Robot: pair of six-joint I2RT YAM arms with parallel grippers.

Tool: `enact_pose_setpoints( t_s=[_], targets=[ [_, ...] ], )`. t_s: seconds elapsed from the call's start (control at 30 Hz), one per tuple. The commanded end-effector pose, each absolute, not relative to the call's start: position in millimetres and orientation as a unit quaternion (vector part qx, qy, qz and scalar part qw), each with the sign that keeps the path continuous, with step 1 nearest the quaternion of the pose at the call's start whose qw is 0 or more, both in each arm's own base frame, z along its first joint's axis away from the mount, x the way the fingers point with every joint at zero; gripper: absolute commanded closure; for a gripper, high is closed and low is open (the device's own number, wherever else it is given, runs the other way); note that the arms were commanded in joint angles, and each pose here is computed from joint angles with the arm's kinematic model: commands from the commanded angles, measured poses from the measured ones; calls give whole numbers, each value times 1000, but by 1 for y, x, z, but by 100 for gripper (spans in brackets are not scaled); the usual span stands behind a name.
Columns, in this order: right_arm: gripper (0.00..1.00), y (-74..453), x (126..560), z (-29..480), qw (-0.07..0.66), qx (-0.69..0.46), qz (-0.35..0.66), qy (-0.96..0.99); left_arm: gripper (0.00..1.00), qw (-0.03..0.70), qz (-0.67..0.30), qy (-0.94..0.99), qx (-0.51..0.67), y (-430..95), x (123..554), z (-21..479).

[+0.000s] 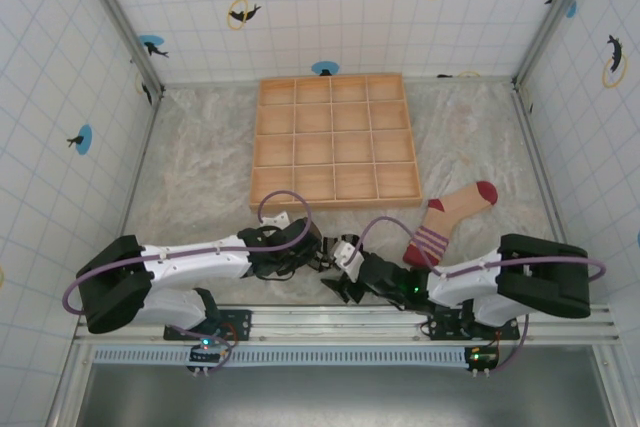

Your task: Roll the socks

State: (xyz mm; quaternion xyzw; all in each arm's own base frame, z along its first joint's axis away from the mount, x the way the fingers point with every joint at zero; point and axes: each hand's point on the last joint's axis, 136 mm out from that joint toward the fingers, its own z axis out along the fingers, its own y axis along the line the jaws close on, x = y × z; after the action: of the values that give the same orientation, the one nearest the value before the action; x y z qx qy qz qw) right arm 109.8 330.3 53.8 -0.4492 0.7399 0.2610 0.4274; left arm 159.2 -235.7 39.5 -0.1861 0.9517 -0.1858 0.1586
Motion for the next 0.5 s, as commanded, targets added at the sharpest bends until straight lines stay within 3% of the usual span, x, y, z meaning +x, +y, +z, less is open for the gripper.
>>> enact_pose_setpoints(
  t_s=[0.0,0.3,0.47],
  targets=[
    [25,355,117,85,493,-440,266,702,100,150,-160,958,-183,-226,151,35],
    [25,367,131,74,526,-416,226,706,100,147,-158,960,-181,-224,148,32],
    [33,372,134,67,532,-415,203,710,100,144,-159,959,-182,-223,147,32]
  ],
)
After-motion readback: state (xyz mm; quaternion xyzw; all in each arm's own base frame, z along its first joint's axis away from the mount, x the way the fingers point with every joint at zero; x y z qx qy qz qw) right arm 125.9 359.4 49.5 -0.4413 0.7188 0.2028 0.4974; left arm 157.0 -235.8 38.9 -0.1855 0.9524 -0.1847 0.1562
